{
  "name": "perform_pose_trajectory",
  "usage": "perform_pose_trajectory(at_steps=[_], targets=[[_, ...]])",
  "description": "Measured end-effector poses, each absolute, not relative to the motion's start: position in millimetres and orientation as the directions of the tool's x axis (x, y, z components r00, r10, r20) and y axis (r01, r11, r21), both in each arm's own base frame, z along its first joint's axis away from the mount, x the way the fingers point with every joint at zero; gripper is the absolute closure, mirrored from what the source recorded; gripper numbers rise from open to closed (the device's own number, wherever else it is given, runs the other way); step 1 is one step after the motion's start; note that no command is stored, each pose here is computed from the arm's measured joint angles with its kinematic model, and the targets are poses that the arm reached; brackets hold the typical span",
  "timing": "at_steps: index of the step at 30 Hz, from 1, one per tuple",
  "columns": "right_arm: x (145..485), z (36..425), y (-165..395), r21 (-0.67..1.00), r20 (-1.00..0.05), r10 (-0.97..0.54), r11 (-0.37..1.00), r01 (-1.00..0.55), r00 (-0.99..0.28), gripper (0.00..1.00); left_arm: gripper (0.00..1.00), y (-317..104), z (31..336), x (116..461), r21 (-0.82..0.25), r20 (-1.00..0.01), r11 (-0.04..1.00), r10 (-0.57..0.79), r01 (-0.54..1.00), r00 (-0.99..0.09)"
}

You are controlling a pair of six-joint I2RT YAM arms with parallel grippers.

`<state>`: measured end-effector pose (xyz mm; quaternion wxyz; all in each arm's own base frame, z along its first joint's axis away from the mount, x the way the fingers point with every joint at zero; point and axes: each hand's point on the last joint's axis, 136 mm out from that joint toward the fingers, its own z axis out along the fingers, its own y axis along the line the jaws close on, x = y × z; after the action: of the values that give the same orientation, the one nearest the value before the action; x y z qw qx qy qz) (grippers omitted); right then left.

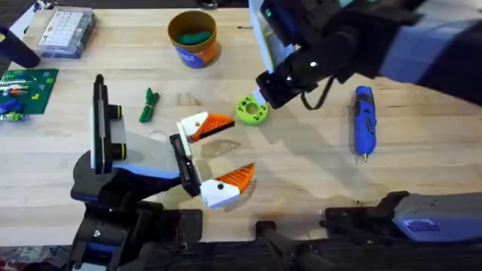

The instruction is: Pick up the gripper from the table and insert it into the empty holder that is missing its gripper. Then pick up a screw, insert it into the mounting hole, and use the screwdriver to tighten it. Finally, clean up the table by picking up the vegetable and placing it into the bucket.

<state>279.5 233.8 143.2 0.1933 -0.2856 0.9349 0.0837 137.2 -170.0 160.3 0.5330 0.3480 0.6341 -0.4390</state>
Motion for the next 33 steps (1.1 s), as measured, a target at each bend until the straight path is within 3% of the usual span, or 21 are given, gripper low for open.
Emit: perform_pose_trajectory(at_steps=[14, 15, 20, 21, 22, 26, 33], targets=[[297.0, 133.9, 248.3, 0.063, -0.448, -0.465, 0.836, -0.546, -0.764, 0.986, 0.015, -146.6, 163.3, 178.5, -0.148, -0.988, 0.609, -0.057, 0.78, -0.143], [297.6, 134.2, 248.8, 0.065, -0.45, -0.462, 0.837, -0.544, -0.764, 0.934, 0.014, -145.0, 163.5, 180.5, -0.147, -0.988, 0.62, -0.058, 0.771, -0.141], [298.0, 134.2, 249.2, 0.065, -0.452, -0.462, 0.836, -0.544, -0.763, 0.19, 0.014, -140.3, 163.6, 186.2, -0.143, -0.989, 0.653, -0.062, 0.744, -0.136], [298.0, 134.1, 249.2, 0.064, -0.452, -0.464, 0.835, -0.546, -0.762, 0.088, 0.014, -139.8, 163.7, 186.8, -0.143, -0.989, 0.656, -0.062, 0.741, -0.135], [298.0, 134.1, 249.2, 0.064, -0.451, -0.464, 0.835, -0.546, -0.762, 0.062, 0.014, -139.5, 163.7, 187.2, -0.142, -0.989, 0.658, -0.063, 0.739, -0.135], [300.0, 128.8, 250.8, 0.063, -0.445, -0.466, 0.836, -0.546, -0.765, 0.057, 0.015, -138.6, 163.7, 188.1, -0.141, -0.989, 0.664, -0.063, 0.734, -0.134], [311.4, 93.3, 260.4, 0.058, -0.405, -0.478, 0.837, -0.544, -0.779, 0.263, 0.015, -137.4, 163.8, 189.5, -0.14, -0.989, 0.672, -0.064, 0.727, -0.132]])
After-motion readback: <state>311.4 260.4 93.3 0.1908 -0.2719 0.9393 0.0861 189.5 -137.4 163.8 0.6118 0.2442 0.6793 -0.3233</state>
